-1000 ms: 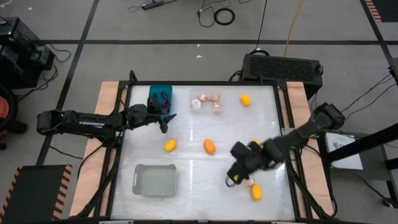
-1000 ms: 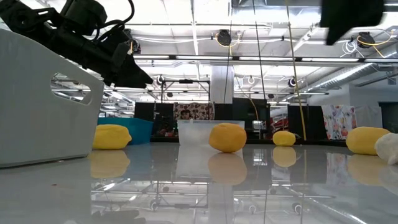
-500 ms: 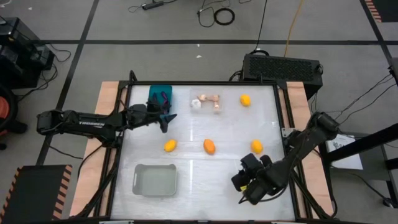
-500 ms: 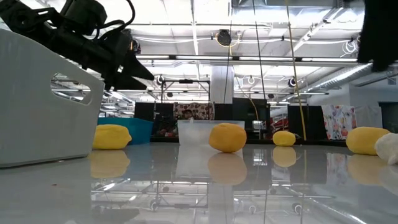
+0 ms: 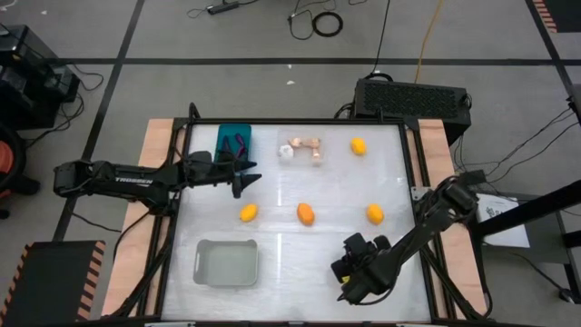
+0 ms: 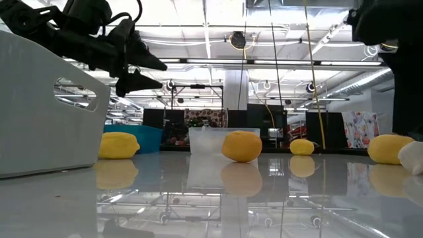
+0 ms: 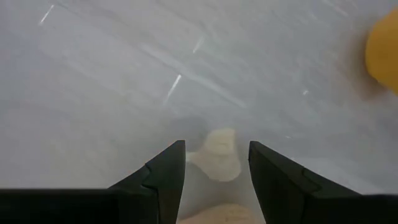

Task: Sort produce into baskets
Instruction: Put the garlic into the transparent bin

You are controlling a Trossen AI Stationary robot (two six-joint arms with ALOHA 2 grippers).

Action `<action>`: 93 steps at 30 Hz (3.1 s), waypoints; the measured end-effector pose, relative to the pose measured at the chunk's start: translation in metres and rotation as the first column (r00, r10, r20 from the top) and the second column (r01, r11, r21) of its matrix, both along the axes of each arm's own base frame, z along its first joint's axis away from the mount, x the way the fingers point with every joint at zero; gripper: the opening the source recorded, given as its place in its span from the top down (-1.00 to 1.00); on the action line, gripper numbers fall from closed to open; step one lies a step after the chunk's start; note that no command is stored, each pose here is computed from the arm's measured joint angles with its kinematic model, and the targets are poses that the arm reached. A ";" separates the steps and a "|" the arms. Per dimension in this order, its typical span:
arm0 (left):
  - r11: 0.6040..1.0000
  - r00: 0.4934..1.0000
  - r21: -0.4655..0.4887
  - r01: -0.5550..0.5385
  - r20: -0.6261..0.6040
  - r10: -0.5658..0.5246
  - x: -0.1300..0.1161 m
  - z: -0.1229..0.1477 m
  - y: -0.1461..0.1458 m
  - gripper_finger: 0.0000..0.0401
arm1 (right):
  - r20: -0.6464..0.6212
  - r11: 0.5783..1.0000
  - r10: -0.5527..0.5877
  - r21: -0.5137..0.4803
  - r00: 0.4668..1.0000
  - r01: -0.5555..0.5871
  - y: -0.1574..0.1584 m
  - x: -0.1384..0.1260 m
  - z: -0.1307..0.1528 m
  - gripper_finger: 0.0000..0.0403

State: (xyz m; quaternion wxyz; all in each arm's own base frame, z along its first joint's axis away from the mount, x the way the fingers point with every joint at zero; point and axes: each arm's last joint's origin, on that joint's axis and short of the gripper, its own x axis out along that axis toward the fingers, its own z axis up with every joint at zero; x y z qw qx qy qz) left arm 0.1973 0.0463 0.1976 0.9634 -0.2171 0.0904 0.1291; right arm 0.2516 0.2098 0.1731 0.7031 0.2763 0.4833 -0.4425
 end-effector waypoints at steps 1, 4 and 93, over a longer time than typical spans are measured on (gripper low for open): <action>1.000 1.000 -0.003 0.011 -0.003 -0.011 0.000 0.000 -0.001 -0.44 | -0.009 1.000 0.000 -0.003 1.000 0.000 0.000 0.000 -0.002 0.16; 0.995 0.995 -0.008 0.101 0.008 -0.101 0.002 0.003 -0.005 -0.44 | -0.027 1.000 0.002 -0.012 1.000 -0.002 0.001 0.001 -0.008 0.16; 0.991 0.971 0.122 0.060 -0.238 -0.029 -0.024 0.014 -0.149 -0.44 | 0.196 0.903 0.395 -0.261 0.898 -0.340 -0.335 0.102 0.062 0.65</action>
